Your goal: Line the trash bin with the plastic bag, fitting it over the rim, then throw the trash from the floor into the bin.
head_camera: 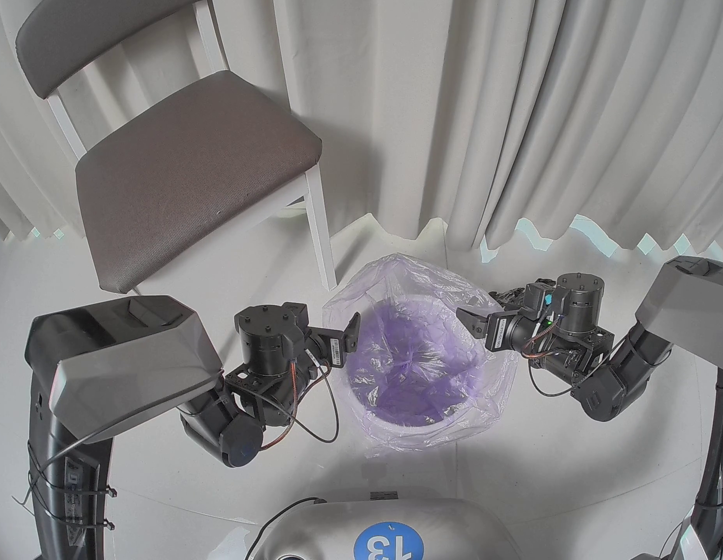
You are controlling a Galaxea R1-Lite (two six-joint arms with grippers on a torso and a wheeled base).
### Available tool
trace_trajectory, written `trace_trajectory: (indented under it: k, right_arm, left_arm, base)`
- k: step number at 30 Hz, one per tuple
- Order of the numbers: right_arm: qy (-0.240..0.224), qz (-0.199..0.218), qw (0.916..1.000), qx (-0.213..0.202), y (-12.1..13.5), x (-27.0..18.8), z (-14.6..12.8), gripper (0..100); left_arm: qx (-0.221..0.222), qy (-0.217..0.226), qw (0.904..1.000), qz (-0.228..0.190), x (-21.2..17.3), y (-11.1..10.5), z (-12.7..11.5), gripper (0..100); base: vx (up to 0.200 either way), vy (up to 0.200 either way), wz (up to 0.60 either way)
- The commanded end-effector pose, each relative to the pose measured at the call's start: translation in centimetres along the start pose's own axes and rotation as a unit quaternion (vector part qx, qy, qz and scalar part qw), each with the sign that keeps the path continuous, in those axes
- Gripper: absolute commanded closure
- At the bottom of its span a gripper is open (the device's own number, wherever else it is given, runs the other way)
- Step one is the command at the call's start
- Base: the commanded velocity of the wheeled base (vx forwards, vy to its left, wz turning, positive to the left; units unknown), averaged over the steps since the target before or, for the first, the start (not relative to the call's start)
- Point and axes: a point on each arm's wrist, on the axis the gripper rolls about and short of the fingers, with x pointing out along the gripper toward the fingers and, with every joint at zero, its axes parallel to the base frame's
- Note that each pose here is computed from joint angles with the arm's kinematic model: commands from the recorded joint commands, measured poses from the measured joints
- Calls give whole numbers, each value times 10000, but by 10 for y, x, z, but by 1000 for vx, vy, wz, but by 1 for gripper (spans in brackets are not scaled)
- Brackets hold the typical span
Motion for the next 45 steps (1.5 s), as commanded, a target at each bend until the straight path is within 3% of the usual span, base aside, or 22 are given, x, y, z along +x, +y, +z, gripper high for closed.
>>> trace_trajectory:
  k: [1,11,18,27,37,45]
  right_arm:
    - [24,-71,10000,22,-6,7,-5,0]
    - [-20,-230,9997,57,-20,23,-9,0]
    - [-242,-548,9981,114,-28,38,-7,0]
    - [-397,-604,9971,250,-29,46,-3,0]
    - [-430,-889,9940,477,-39,71,-18,0]
    - [-355,-992,9927,579,-49,81,-27,0]
  left_arm:
    - [4,103,9999,107,16,6,-19,0]
    - [-55,56,9992,393,42,27,-33,0]
    - [-380,145,9977,542,51,38,-29,0]
    - [-456,142,9974,535,53,37,-31,0]
    - [-662,-121,9960,583,75,35,-42,0]
    - [-644,-8,9958,658,79,41,-55,0]
  base:
    - [0,0,0]
    - [0,0,0]
    - [0,0,0]
    - [0,0,0]
    - [0,0,0]
    - [0,0,0]
